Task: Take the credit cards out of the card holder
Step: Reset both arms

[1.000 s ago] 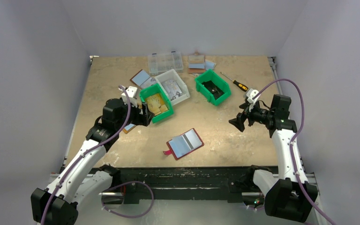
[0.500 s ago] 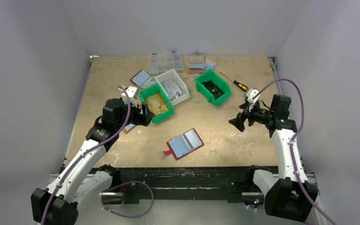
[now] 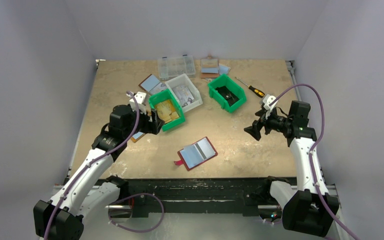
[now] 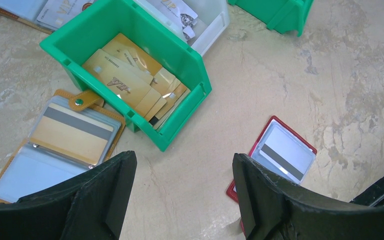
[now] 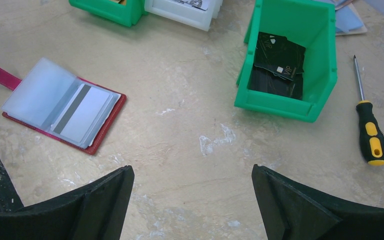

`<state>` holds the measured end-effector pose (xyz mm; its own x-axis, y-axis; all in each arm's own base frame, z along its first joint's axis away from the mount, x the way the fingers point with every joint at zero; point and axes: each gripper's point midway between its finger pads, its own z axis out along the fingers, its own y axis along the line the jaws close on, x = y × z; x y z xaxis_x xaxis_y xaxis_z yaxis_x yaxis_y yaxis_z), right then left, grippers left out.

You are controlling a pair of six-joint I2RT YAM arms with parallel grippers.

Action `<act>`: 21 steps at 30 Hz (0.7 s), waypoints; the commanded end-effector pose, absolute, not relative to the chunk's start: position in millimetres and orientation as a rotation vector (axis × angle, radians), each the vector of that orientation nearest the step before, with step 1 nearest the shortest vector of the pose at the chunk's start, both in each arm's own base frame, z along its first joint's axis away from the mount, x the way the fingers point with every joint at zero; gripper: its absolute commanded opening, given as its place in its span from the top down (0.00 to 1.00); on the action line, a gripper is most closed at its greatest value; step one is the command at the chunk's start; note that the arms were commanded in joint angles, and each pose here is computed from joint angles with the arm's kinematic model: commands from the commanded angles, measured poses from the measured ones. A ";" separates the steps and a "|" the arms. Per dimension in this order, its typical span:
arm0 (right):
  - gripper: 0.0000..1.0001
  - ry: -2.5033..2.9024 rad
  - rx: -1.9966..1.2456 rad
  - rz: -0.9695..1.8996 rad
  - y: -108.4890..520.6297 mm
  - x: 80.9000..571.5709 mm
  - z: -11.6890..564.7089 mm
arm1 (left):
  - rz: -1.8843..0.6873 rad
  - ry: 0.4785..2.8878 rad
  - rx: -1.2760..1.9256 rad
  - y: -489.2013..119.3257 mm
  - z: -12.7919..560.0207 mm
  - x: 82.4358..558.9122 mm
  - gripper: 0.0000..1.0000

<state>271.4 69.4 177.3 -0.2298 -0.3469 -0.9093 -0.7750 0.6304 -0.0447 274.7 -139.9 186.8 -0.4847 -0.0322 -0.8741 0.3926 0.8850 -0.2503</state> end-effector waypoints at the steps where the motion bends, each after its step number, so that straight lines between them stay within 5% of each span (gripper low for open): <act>1: 0.01 1.806 -0.895 0.489 65.8 277.8 192.0 | -0.537 1.945 0.253 -142.3 211.5 284.6 0.25; 21: 0.01 1.804 -0.898 0.487 65.8 277.9 192.7 | -0.540 1.944 0.249 -141.9 211.9 285.2 0.25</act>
<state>271.4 69.4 177.1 -0.2305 -0.3468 -0.9092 -0.7750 0.6304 -0.0440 275.4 -138.9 185.9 -0.4893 -0.0370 -0.8713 0.3876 0.8858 -0.2552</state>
